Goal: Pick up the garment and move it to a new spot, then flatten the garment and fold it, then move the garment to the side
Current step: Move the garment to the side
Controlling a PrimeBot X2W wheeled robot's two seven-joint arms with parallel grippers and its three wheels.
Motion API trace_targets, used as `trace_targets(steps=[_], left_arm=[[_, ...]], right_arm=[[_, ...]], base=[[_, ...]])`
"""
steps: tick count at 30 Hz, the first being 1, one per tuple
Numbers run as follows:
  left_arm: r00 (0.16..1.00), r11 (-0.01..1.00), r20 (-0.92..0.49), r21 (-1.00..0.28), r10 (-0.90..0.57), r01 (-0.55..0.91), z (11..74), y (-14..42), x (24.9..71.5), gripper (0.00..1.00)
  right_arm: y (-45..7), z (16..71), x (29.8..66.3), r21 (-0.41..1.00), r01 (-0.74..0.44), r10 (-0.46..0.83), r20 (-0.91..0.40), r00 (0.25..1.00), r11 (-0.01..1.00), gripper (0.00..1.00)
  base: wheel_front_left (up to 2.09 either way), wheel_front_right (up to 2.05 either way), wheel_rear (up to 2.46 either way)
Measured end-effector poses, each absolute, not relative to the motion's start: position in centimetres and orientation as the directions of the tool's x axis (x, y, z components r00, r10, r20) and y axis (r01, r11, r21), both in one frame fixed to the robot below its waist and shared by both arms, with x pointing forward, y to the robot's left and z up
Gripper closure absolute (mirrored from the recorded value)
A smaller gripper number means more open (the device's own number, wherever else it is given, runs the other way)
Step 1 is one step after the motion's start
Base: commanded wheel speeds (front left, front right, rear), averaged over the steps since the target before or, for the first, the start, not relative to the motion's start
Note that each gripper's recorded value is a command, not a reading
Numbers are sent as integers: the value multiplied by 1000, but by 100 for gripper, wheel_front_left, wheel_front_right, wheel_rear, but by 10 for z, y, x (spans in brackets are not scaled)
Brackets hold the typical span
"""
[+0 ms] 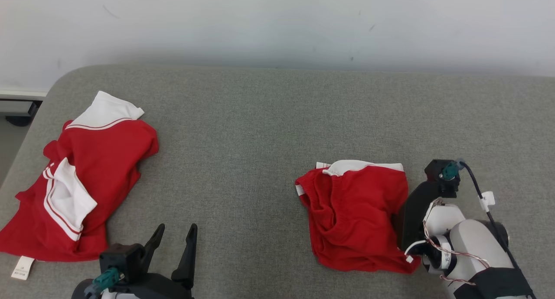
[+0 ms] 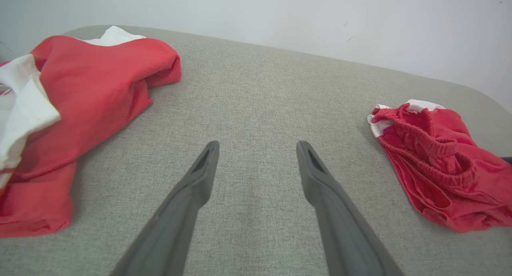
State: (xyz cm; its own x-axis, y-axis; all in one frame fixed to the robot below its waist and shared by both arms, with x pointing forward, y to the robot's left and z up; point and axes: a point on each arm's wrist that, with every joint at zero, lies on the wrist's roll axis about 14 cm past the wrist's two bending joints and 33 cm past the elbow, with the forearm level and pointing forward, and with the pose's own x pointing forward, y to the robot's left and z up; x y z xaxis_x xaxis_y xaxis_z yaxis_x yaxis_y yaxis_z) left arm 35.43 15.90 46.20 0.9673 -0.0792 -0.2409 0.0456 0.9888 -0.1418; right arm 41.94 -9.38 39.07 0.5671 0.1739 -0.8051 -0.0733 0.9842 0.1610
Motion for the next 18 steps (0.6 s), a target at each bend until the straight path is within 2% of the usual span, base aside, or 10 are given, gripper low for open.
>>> trace_targets(steps=[2, 3, 5, 8, 9, 12, 13, 14, 18], left_arm=[[967, 989, -242, -142, -80, 46, 462, 159, 354, 0], [966, 989, -244, -143, -82, 48, 461, 158, 354, 0], [966, 988, -245, -144, -82, 48, 461, 158, 354, 0], [965, 987, -246, -147, -94, 59, 461, 154, 354, 0], [965, 987, -245, -148, -97, 62, 462, 153, 355, 0], [966, 987, -240, -147, -97, 63, 464, 153, 356, 0], [967, 987, -238, -147, -93, 59, 464, 154, 356, 0], [967, 988, -240, -147, -88, 54, 464, 156, 356, 0], [967, 989, -244, -143, -71, 36, 463, 162, 353, 0]], right_arm=[[-88, 385, 414, 190, -74, 199, -815, 544, 979, 0], [-86, 385, 414, 204, -73, 211, -816, 537, 976, 14], [-84, 384, 414, 216, -72, 220, -818, 531, 974, 26], [-81, 384, 417, 236, -61, 232, -819, 525, 970, 25], [-80, 383, 417, 243, -59, 237, -819, 522, 968, 30], [-78, 383, 418, 250, -58, 243, -820, 518, 967, 59], [-76, 383, 419, 249, -63, 245, -821, 516, 966, 73], [-74, 383, 421, 249, -67, 248, -821, 514, 966, 100], [-71, 384, 425, 235, -79, 241, -824, 513, 969, 100]], base=[[0, 0, 0], [0, 0, 0], [0, 0, 0], [0, 0, 0], [0, 0, 0], [0, 0, 0], [0, 0, 0], [0, 0, 0], [0, 0, 0]])
